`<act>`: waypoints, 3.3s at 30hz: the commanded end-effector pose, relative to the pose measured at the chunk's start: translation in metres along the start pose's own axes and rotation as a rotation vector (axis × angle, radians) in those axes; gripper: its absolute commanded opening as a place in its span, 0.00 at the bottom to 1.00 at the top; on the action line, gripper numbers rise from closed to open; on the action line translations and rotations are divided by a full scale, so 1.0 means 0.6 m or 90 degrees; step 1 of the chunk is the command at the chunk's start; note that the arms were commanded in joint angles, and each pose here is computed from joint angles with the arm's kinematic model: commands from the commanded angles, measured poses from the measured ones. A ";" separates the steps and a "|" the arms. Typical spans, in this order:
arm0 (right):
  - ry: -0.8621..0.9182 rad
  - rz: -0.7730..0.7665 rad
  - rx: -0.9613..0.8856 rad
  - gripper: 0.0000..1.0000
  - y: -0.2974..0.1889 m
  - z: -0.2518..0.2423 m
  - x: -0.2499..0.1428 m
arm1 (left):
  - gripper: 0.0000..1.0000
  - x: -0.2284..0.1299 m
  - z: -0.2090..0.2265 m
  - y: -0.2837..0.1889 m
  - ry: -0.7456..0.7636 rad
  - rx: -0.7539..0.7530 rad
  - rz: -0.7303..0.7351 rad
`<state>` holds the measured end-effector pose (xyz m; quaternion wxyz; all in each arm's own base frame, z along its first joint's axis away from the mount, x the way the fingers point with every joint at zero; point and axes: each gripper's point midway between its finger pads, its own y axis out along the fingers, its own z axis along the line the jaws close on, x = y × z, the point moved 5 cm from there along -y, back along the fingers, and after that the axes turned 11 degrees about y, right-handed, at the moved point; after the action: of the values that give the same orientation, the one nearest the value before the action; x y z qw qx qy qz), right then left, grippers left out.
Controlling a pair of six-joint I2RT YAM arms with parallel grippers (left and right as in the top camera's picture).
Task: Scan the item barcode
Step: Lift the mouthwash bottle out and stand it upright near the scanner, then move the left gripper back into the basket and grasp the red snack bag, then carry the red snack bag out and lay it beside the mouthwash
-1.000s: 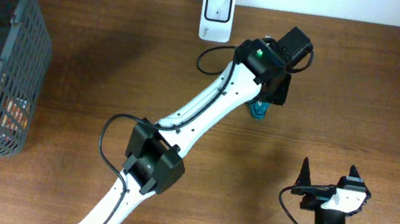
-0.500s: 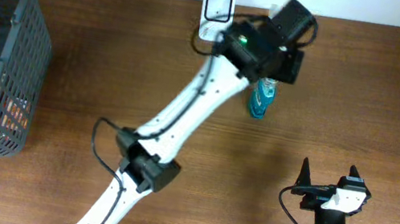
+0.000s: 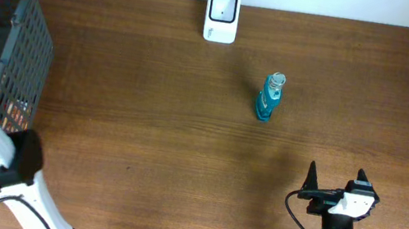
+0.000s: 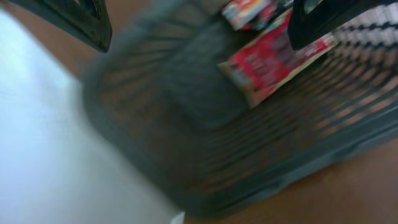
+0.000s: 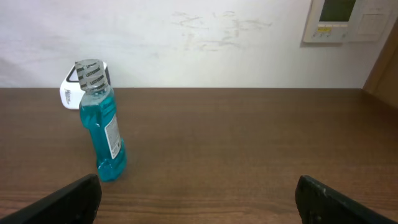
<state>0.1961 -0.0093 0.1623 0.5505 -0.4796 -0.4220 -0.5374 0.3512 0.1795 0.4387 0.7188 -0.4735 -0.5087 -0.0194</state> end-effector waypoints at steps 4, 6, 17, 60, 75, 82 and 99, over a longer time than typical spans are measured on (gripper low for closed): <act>-0.004 0.003 -0.001 0.98 0.000 0.000 -0.005 | 0.94 -0.093 0.117 0.194 -0.028 0.123 0.254; -0.004 0.003 -0.001 0.98 0.000 0.000 -0.005 | 0.96 -0.134 0.128 0.262 0.043 0.121 0.308; -0.004 0.003 -0.001 0.99 0.000 0.000 -0.005 | 0.99 -0.298 0.133 0.404 0.298 0.057 0.437; -0.004 0.003 -0.001 0.98 0.000 0.000 -0.005 | 0.04 -0.108 -0.269 -0.133 0.177 -0.655 0.119; -0.004 0.003 -0.001 0.99 0.000 0.000 -0.005 | 0.20 -0.650 -0.511 0.014 0.432 -0.523 0.214; -0.004 0.003 -0.001 0.98 0.000 0.000 -0.005 | 0.53 -0.692 -0.529 -0.011 0.453 -0.560 0.180; -0.004 0.003 -0.001 0.98 0.000 0.000 -0.005 | 0.00 -0.755 -0.503 0.077 0.406 -0.486 0.408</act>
<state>0.1961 -0.0093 0.1623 0.5507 -0.4794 -0.4220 -0.5374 0.3782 -0.1930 0.0733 0.6118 -0.7720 -0.0696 -0.1578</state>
